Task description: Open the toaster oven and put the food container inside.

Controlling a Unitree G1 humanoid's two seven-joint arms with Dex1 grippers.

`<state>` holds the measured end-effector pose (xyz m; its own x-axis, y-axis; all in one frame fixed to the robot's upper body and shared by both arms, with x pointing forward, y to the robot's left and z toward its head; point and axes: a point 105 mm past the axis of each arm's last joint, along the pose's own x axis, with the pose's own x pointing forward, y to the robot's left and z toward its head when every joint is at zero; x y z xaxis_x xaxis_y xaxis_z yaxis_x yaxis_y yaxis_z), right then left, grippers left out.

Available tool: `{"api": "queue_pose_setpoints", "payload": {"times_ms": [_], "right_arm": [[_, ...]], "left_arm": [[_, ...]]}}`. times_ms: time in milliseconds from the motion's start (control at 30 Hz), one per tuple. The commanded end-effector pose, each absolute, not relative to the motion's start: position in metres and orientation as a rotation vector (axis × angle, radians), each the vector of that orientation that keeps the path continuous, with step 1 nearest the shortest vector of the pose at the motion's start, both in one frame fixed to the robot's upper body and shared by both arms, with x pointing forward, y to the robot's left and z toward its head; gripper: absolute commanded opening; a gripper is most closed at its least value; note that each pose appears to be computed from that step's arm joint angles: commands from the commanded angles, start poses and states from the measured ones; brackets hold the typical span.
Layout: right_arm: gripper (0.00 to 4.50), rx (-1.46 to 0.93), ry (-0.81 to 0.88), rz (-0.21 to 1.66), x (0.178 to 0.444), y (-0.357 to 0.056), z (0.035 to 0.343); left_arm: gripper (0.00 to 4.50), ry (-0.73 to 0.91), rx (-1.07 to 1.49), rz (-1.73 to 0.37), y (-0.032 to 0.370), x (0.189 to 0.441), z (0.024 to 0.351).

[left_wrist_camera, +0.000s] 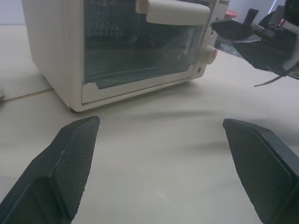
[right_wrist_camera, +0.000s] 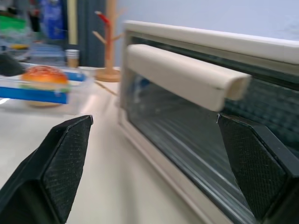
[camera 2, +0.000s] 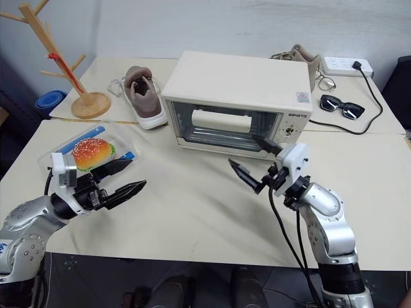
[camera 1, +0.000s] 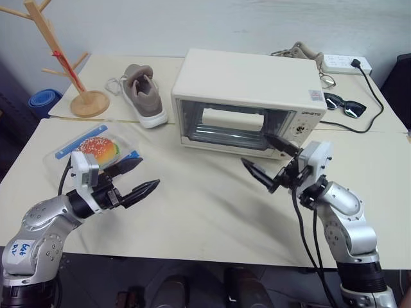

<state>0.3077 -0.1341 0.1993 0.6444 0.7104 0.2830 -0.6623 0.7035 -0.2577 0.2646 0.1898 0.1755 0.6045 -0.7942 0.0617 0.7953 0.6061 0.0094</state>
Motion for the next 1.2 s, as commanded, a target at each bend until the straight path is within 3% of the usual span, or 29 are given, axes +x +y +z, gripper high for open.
{"api": "queue_pose_setpoints", "payload": {"times_ms": [33, 300, 467, 633, 833, 967, 1200], "right_arm": [[4.44, -0.134, -0.429, 0.78, 0.308, -0.131, 0.212], [4.44, -0.14, -0.473, 0.917, 0.3, -0.106, 0.219], [4.44, -0.239, -0.419, 1.023, 0.278, -0.1, 0.198], [4.5, -0.339, -0.379, 1.073, 0.268, -0.104, 0.18], [4.5, -0.373, -0.39, 1.082, 0.267, -0.102, 0.177], [4.5, -0.392, -0.391, 1.078, 0.267, -0.103, 0.176], [4.5, -0.419, -0.356, 1.038, 0.26, -0.116, 0.166]], "left_arm": [[4.5, -0.109, 0.0, -0.951, 0.184, 0.264, 0.188], [4.5, -0.134, 0.011, -0.933, 0.183, 0.266, 0.192], [4.5, -0.152, 0.017, -0.902, 0.195, 0.272, 0.201], [3.38, -0.228, -0.03, -0.897, 0.199, 0.29, 0.225], [1.42, -0.254, 0.027, -0.875, 0.192, 0.336, 0.234], [0.18, -0.251, 0.061, -0.94, 0.17, 0.351, 0.229], [0.08, -0.234, 0.105, -1.085, 0.132, 0.357, 0.215]]}}
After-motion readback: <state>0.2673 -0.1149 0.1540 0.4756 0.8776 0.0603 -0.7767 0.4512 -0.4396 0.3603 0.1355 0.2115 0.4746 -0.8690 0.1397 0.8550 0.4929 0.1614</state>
